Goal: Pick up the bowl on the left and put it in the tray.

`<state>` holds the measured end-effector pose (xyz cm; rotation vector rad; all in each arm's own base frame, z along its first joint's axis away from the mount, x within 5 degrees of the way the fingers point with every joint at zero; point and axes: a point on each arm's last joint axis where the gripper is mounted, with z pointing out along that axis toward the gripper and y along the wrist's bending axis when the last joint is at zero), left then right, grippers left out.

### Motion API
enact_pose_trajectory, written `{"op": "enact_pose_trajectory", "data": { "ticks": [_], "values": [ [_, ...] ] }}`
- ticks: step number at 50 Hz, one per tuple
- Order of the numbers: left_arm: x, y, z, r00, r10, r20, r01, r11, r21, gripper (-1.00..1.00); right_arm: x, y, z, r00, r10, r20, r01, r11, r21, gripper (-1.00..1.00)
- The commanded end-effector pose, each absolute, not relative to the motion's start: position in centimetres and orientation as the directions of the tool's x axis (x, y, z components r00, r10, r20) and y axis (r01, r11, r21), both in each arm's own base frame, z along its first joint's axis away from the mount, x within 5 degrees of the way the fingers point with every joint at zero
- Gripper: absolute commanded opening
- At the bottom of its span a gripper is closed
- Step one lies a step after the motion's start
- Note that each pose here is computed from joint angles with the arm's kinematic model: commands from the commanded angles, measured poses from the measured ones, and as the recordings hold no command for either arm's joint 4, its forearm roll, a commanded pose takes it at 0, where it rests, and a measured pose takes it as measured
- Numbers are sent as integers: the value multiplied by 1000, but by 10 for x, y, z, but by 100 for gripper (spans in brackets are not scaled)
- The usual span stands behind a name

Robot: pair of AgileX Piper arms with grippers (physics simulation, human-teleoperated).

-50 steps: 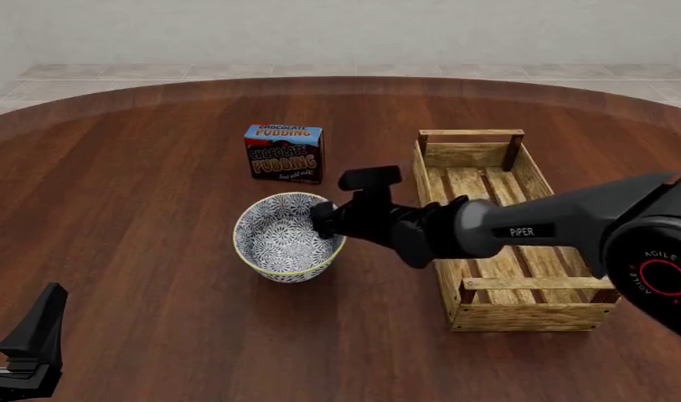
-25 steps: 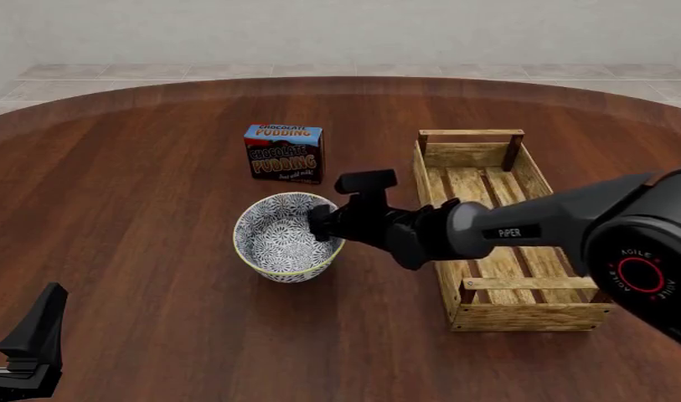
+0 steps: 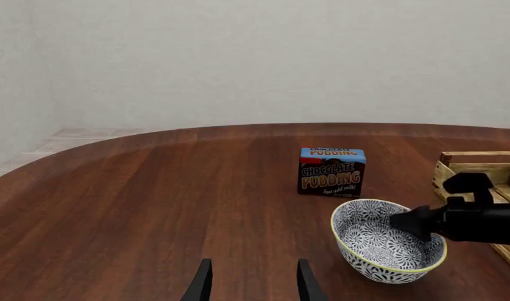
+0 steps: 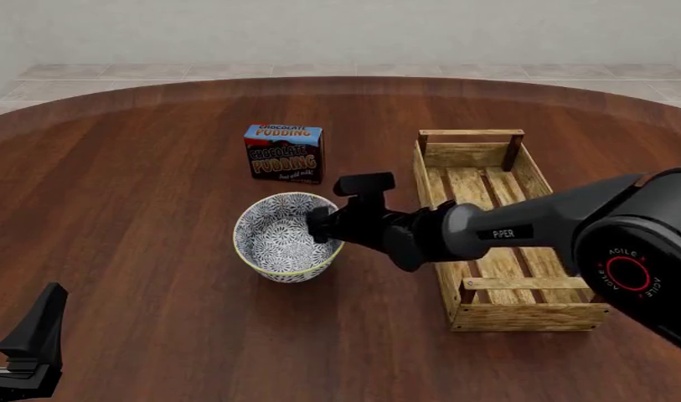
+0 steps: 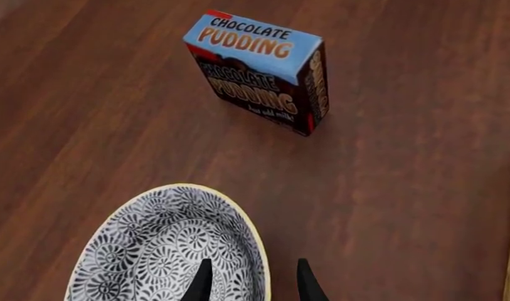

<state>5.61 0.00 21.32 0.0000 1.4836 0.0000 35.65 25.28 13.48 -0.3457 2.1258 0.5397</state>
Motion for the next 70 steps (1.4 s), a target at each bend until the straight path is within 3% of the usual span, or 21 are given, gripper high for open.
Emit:
{"op": "enact_pose_trajectory", "data": {
  "ticks": [1,66,67,70],
  "values": [
    [56,0,213,87,0,-996,0,1000,0,100,356,255,134,-569,-47,-821,-434,865,252,100],
    [56,0,213,87,0,-996,0,1000,0,100,361,260,116,-587,-59,-808,-431,867,250,100],
    [56,0,213,87,0,-996,0,1000,0,100,362,259,116,-586,-56,-808,-428,868,251,-100],
    [56,0,213,87,0,-996,0,1000,0,100,359,261,115,-587,-57,-807,-432,866,253,-100]
  ]
}}
